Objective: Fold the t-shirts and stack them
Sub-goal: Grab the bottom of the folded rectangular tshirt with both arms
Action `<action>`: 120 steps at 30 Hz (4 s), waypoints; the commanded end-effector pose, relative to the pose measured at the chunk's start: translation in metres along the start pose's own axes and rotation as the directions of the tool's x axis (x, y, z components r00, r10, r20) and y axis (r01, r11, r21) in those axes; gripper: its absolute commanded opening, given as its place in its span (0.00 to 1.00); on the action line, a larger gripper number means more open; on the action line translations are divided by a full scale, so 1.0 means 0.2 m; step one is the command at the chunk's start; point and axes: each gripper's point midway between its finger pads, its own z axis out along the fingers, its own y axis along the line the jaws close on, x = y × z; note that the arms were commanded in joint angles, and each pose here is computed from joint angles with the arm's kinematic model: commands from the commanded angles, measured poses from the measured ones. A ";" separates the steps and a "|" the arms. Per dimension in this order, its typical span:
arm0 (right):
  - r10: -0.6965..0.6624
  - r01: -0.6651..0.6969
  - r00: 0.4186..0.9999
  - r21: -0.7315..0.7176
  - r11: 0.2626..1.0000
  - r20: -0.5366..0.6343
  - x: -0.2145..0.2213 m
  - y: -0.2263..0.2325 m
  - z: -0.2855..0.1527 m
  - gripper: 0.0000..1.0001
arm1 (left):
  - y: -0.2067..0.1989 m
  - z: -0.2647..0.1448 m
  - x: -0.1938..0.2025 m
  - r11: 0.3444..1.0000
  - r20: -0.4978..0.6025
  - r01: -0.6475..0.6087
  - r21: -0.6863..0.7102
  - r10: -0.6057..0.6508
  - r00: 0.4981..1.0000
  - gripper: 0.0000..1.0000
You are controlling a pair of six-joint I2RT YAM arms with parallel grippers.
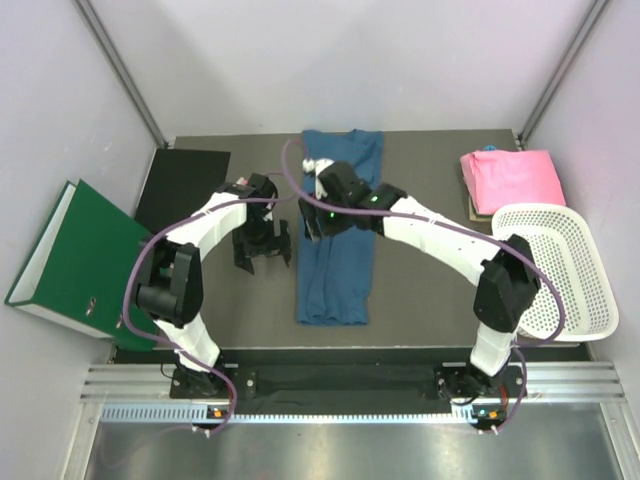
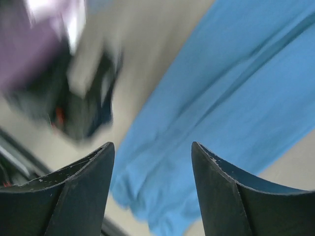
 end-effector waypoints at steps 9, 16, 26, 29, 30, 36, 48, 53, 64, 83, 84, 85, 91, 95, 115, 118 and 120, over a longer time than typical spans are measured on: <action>-0.119 0.128 0.934 0.003 0.992 -0.338 0.61 0.12 0.03 0.00 | 0.24 0.04 -0.13 0.976 -0.024 0.195 0.095 -0.194 0.981 0.98; -0.132 0.106 0.912 -0.088 0.990 -0.387 0.68 0.23 0.16 0.00 | 0.28 0.04 -0.06 0.979 -0.033 0.184 0.086 -0.182 0.983 0.98; -0.164 0.107 0.898 -0.159 0.982 -0.409 0.71 0.34 0.23 0.00 | 0.16 0.00 0.01 0.953 -0.037 0.165 0.253 -0.161 0.986 0.90; -0.162 0.097 0.899 -0.176 0.980 -0.406 0.70 0.37 0.24 0.00 | 0.16 -0.02 0.04 0.951 -0.035 0.157 0.266 -0.153 0.988 0.86; -0.161 0.092 0.902 -0.187 0.978 -0.401 0.68 0.39 0.24 0.00 | 0.16 -0.01 0.05 0.953 -0.042 0.158 0.260 -0.152 0.987 0.86; -0.164 0.074 0.893 -0.222 0.972 -0.419 0.69 0.43 0.29 0.00 | 0.19 0.04 0.11 0.957 -0.068 0.163 0.238 -0.151 0.986 0.83; -0.166 0.070 0.834 -0.197 0.978 -0.526 0.83 0.39 0.37 0.00 | 0.22 0.03 0.08 0.968 -0.047 0.154 0.196 -0.147 0.988 0.84; -0.161 0.100 0.815 -0.140 0.985 -0.556 0.86 0.32 0.34 0.00 | 0.24 0.03 0.08 0.971 -0.048 0.152 0.183 -0.146 0.988 0.84; -0.143 0.171 0.780 -0.012 0.985 -0.610 0.93 0.14 0.21 0.00 | 0.25 0.06 0.09 0.973 -0.058 0.156 0.171 -0.148 0.987 0.84; -0.099 0.190 0.823 0.107 0.976 -0.559 0.75 0.04 -0.08 0.00 | 0.27 0.08 0.10 0.975 -0.063 0.161 0.153 -0.153 0.986 0.83; -0.100 0.192 0.821 0.107 0.976 -0.562 0.75 0.04 -0.08 0.00 | 0.27 0.09 0.10 0.975 -0.062 0.160 0.153 -0.152 0.986 0.83; -0.097 0.192 0.817 0.109 0.975 -0.569 0.75 0.03 -0.09 0.00 | 0.27 0.09 0.11 0.975 -0.063 0.162 0.151 -0.154 0.986 0.83; -0.114 0.136 0.840 0.002 0.991 -0.531 0.72 0.14 -0.07 0.00 | 0.27 0.08 0.09 0.975 -0.059 0.162 0.149 -0.155 0.986 0.83; -0.133 0.114 0.816 -0.067 0.991 -0.563 0.76 0.21 -0.03 0.00 | 0.28 0.09 0.09 0.978 -0.060 0.157 0.141 -0.150 0.987 0.83; -0.188 0.087 0.660 -0.175 0.981 -0.727 1.06 0.27 0.10 0.00 | 0.29 0.11 0.11 0.981 -0.068 0.150 0.124 -0.142 0.988 0.84; -0.178 0.147 0.659 -0.107 0.983 -0.730 1.04 0.19 0.08 0.00 | 0.30 0.11 0.11 0.981 -0.072 0.149 0.121 -0.141 0.987 0.84; -0.163 0.172 0.660 -0.063 0.983 -0.733 1.01 0.15 0.04 0.00 | 0.30 0.12 0.11 0.981 -0.073 0.149 0.121 -0.141 0.987 0.84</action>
